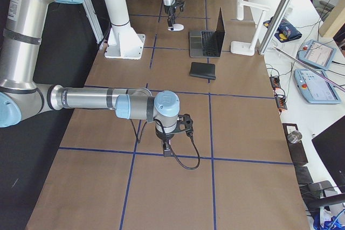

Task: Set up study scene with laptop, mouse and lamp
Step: 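Lift the white mouse with the left gripper and carry it over the mouse pad, then lower the mouse onto the black mouse pad and open the left gripper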

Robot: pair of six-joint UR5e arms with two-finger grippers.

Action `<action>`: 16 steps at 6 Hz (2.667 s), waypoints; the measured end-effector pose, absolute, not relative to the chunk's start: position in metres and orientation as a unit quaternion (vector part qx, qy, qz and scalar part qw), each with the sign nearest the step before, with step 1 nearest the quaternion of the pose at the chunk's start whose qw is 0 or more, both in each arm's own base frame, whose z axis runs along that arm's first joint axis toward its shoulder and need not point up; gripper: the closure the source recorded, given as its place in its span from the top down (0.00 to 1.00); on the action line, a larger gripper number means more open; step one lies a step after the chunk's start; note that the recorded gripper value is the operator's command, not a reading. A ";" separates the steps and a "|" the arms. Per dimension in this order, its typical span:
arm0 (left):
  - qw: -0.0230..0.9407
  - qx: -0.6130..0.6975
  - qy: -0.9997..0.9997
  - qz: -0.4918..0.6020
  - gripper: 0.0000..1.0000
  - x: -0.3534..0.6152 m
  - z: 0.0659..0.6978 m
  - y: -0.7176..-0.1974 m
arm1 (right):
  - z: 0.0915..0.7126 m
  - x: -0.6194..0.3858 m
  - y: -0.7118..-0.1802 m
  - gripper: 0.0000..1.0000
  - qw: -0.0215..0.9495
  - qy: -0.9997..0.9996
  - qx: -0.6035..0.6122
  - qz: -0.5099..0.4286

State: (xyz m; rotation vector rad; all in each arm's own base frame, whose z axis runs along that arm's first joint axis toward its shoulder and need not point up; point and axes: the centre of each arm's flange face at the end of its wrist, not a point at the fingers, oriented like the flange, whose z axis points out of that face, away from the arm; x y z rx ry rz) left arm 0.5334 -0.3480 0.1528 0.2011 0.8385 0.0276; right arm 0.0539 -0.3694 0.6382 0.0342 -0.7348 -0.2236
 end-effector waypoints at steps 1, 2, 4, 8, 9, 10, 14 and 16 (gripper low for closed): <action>0.911 0.095 0.401 -0.002 0.38 0.562 0.125 -0.381 | 0.638 0.054 -0.369 1.00 0.927 -0.358 0.016 -0.109; 0.913 0.094 0.396 -0.015 0.38 0.590 0.100 -0.412 | 0.639 0.054 -0.369 1.00 0.927 -0.358 0.016 -0.108; 0.915 0.089 0.391 -0.038 0.38 0.667 0.051 -0.466 | 0.641 0.055 -0.368 1.00 0.928 -0.358 0.013 -0.106; 0.902 0.074 0.411 -0.108 0.50 0.764 0.014 -0.515 | 0.641 0.055 -0.369 1.00 0.928 -0.358 0.011 -0.100; 0.897 0.076 0.417 -0.128 0.54 0.773 0.007 -0.514 | 0.640 0.054 -0.369 1.00 0.928 -0.359 0.011 -0.100; 0.894 0.077 0.419 -0.139 0.59 0.783 0.004 -0.505 | 0.640 0.054 -0.368 1.00 0.928 -0.359 0.011 -0.099; 0.894 0.076 0.422 -0.131 1.00 0.813 -0.006 -0.458 | 0.641 0.055 -0.368 1.00 0.928 -0.358 0.011 -0.099; 0.889 0.056 0.441 -0.107 1.00 0.794 -0.026 -0.477 | 0.641 0.054 -0.369 1.00 0.928 -0.358 0.011 -0.100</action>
